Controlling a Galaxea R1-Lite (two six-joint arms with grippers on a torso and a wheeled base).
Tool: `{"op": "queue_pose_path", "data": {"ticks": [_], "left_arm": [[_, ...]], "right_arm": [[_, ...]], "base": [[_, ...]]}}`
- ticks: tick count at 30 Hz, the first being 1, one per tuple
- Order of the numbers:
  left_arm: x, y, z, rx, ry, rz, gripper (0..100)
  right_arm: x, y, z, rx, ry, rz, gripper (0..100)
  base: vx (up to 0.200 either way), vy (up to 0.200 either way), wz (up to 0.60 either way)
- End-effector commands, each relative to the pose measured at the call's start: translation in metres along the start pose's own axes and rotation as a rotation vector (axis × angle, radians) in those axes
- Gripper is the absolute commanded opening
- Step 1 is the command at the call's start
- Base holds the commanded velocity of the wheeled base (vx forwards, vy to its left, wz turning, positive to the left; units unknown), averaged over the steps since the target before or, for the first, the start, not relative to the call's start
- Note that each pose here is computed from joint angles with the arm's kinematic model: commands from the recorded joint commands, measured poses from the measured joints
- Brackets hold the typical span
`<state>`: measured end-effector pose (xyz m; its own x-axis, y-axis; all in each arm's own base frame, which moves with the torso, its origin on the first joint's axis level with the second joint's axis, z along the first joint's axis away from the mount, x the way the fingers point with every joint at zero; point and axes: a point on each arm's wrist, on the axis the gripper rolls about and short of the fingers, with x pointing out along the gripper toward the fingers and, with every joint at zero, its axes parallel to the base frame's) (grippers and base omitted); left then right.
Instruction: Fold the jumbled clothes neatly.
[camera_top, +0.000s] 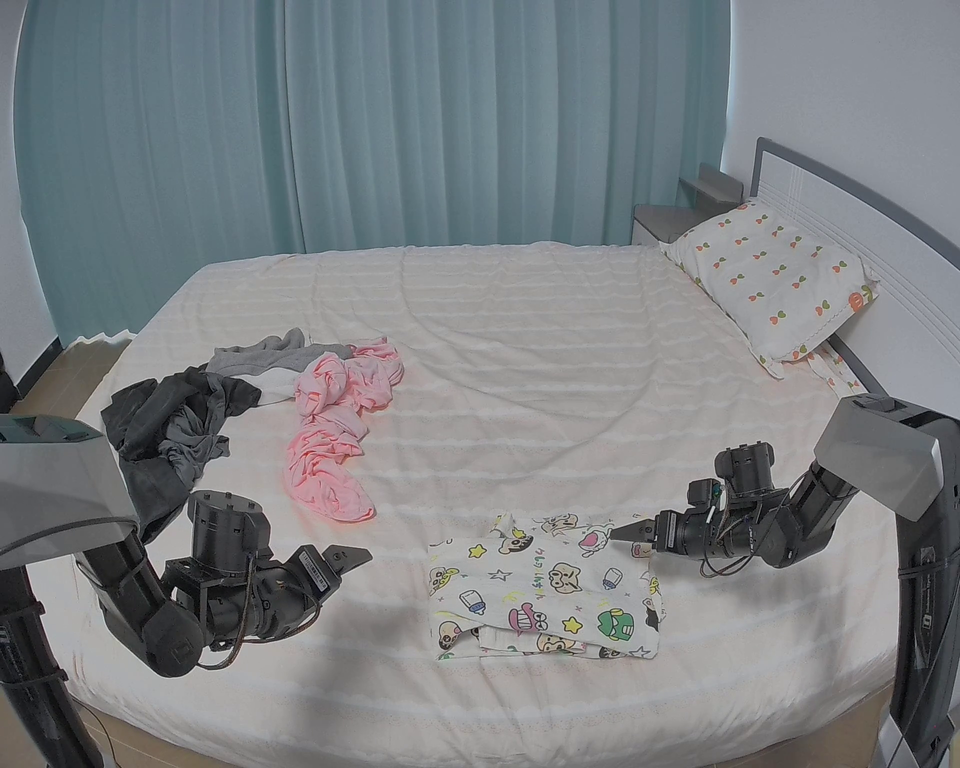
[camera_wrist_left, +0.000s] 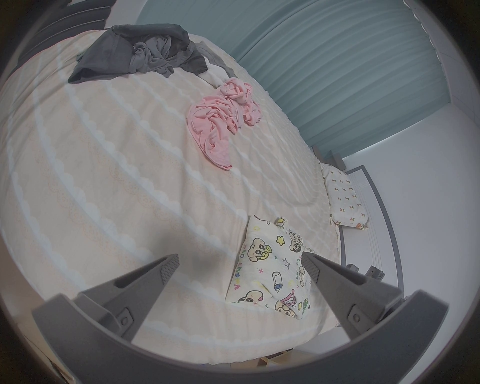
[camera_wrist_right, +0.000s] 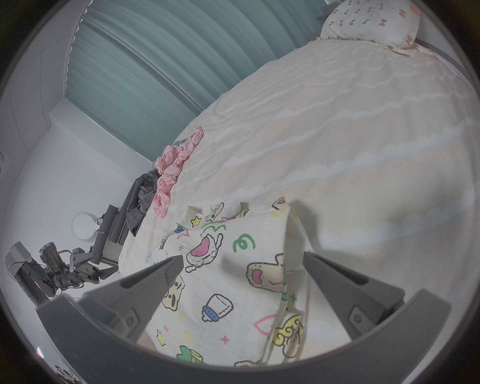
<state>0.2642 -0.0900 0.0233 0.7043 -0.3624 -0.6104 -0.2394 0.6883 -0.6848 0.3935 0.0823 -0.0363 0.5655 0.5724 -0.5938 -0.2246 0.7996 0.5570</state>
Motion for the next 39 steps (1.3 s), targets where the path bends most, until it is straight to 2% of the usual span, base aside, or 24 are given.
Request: {"op": "queue_pose_path", "data": {"ticks": [1,12,17,22,34,39], "left_arm": [[0.002,0.002,-0.001,-0.001,0.006,0.007,100],[0.002,0.002,-0.001,-0.002,0.005,0.01,100],[0.001,0.002,-0.001,-0.002,0.006,0.011,100],[0.002,0.002,-0.001,-0.002,0.006,0.011,100],[0.002,0.004,-0.001,-0.003,0.007,0.015,100],[0.003,0.003,-0.002,-0.002,0.009,0.014,100]], "right_arm": [[0.006,-0.002,-0.001,0.002,0.003,0.002,0],[-0.001,-0.004,0.011,0.009,-0.037,0.007,0],[-0.012,-0.004,0.028,0.06,-0.095,0.009,0],[-0.011,-0.008,0.034,0.07,-0.115,0.007,0],[-0.007,-0.022,0.036,0.094,-0.12,-0.022,0],[-0.008,-0.023,0.03,0.107,-0.093,-0.034,0]], "base": [[0.0,0.0,0.0],[0.0,0.0,0.0],[0.0,0.0,0.0],[0.0,0.0,0.0],[0.0,0.0,0.0],[0.0,0.0,0.0]]}}
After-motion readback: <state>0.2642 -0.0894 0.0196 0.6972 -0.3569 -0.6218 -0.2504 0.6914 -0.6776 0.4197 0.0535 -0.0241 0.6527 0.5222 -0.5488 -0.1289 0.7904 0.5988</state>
